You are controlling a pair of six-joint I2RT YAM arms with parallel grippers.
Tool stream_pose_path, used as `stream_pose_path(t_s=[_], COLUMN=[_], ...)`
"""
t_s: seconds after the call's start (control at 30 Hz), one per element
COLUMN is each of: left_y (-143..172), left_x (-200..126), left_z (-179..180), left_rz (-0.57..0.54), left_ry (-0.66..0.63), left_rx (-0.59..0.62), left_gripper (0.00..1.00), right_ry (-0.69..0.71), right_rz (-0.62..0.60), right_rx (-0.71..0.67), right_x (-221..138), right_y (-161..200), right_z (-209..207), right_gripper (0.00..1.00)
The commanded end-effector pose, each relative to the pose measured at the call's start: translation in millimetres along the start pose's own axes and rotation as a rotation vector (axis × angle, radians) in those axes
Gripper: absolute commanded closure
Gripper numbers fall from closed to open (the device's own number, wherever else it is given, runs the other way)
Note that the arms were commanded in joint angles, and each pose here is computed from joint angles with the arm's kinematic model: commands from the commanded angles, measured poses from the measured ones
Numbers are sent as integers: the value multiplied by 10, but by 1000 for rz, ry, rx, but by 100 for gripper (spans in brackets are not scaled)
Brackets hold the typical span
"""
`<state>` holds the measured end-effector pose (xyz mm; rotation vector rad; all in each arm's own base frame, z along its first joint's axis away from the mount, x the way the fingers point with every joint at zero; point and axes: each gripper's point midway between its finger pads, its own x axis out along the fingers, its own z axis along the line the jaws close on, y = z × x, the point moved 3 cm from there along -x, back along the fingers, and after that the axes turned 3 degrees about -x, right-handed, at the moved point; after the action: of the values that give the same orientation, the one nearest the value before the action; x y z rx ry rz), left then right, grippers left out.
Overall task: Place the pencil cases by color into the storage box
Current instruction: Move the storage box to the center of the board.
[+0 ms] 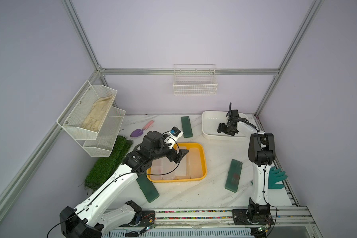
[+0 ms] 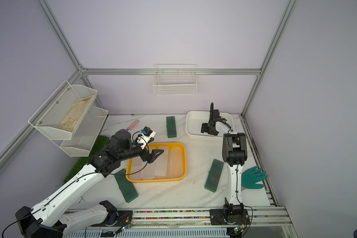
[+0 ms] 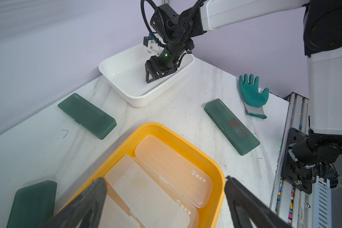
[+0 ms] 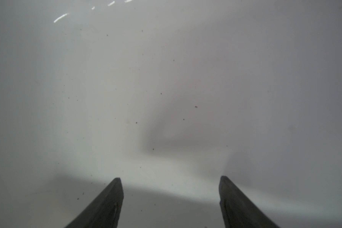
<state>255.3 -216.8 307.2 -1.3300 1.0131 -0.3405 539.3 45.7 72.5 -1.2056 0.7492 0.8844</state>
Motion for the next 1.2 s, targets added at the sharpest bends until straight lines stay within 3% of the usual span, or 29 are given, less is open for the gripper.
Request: stream_pose_path(t_s=[0.0, 0.73, 1.17], left_y=[-16, 9, -1], left_x=[49, 190, 168], left_z=[-45, -19, -27], left_rz=[-24, -5, -16], left_ry=[20, 18, 19], left_rx=[47, 7, -12], left_gripper=[6, 6, 6], right_ry=[-14, -103, -236], right_rz=[59, 95, 141], right_rx=[-49, -161, -298], right_x=[-54, -787, -890], right_y=[57, 590, 953], right_z=[11, 261, 654], right_gripper=[22, 23, 23])
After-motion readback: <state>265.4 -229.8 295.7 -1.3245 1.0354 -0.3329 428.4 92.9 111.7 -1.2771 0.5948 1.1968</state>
